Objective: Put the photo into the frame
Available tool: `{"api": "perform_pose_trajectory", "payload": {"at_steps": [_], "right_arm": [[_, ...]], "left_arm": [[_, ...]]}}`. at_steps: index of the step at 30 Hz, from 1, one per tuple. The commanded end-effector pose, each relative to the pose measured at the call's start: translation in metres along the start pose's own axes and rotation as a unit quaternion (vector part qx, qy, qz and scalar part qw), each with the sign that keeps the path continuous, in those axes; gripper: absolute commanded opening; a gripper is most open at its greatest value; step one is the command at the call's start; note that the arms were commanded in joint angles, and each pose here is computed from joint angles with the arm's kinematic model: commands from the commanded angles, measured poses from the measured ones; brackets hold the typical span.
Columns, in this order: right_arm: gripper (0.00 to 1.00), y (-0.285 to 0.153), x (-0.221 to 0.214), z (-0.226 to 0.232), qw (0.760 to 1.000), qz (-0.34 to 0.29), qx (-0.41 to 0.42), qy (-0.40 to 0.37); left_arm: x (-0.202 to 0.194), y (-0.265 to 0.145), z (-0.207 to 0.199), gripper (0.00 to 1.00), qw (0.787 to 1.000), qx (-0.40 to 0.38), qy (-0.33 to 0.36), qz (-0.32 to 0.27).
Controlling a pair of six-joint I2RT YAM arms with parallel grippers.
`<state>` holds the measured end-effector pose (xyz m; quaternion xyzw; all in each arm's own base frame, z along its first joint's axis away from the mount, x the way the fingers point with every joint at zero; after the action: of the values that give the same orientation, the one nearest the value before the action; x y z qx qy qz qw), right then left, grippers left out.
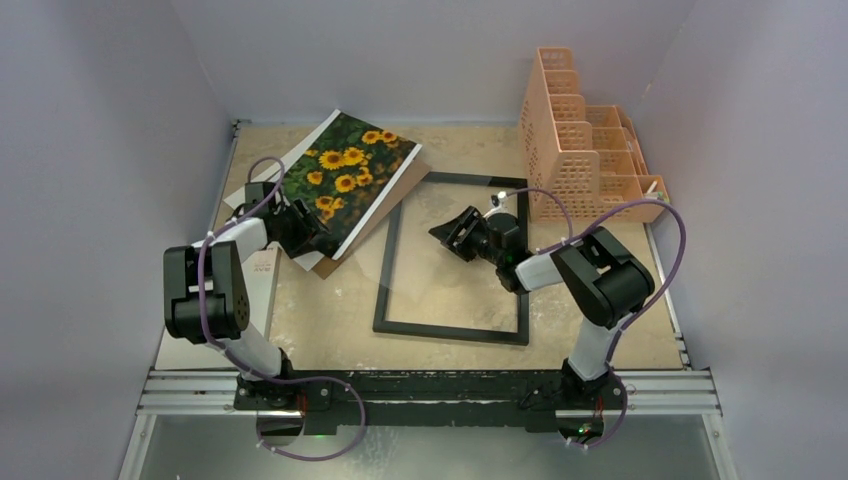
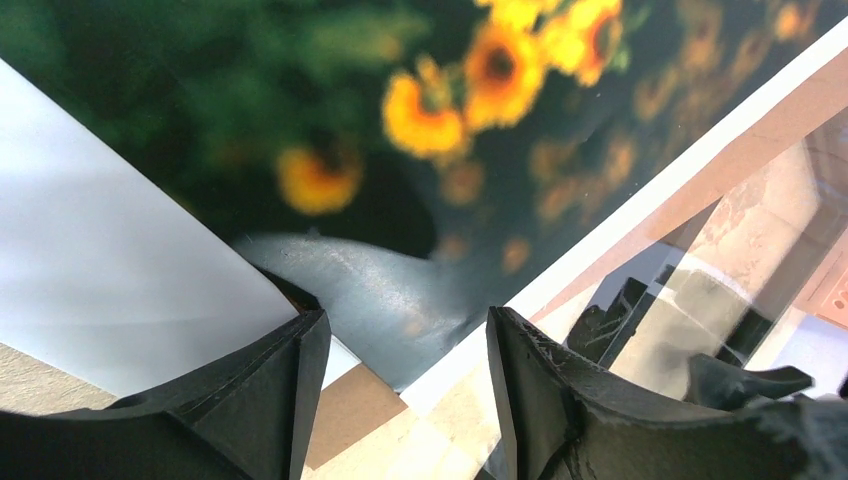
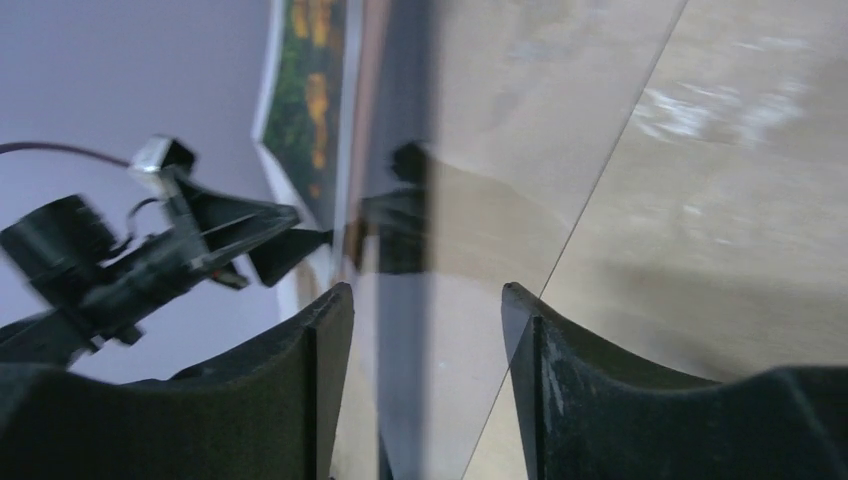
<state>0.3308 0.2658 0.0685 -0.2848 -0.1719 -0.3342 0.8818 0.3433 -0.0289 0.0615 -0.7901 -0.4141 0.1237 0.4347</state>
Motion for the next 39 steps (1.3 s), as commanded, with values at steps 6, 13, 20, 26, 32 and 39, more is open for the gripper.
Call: {"api": "perform_pose_trajectory", "payload": {"at_steps": [6,13,20,26,32,39], "right_arm": [[0.43,-0.008,0.033,0.082,0.984,-0.054,0.168,-0.006],[0.11,0.005,0.027,0.069,0.993,-0.024,0.117,0.005],[0.0,-0.005,0.039,0.079,0.997,0.012,0.047,-0.064],[0.0,-0.022,0.058,0.088,0.988,0.062,-0.027,-0.14],[0.0,-0.055,0.08,0.068,0.97,0.119,-0.107,-0.185],[0.0,-0.113,0.125,0.084,0.958,0.067,-0.145,-0.238]], "left_arm": [[-0.014,0.004,0.018,0.62,0.999,0.042,0.0,0.035],[-0.004,-0.009,-0.002,0.61,1.0,0.021,0.001,0.022],[0.003,-0.021,-0.024,0.62,1.0,-0.006,0.009,0.025],[0.012,-0.035,-0.04,0.64,0.999,-0.021,0.041,0.016],[0.012,-0.044,-0.048,0.65,0.997,-0.033,0.061,0.014],[-0.011,-0.046,-0.069,0.65,0.991,-0.083,0.099,0.04]]}}
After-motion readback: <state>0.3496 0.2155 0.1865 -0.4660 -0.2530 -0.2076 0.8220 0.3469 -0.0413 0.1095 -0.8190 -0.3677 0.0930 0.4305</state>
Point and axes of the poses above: each gripper's point midway between its finger pads, its own y axis out along the fingers, its own z axis along the line the jaws close on, x = y × z, the point moved 3 cm from there along -y, back along the fingers, and after that the axes turned 12 degrees about -y, right-handed, at the moved point
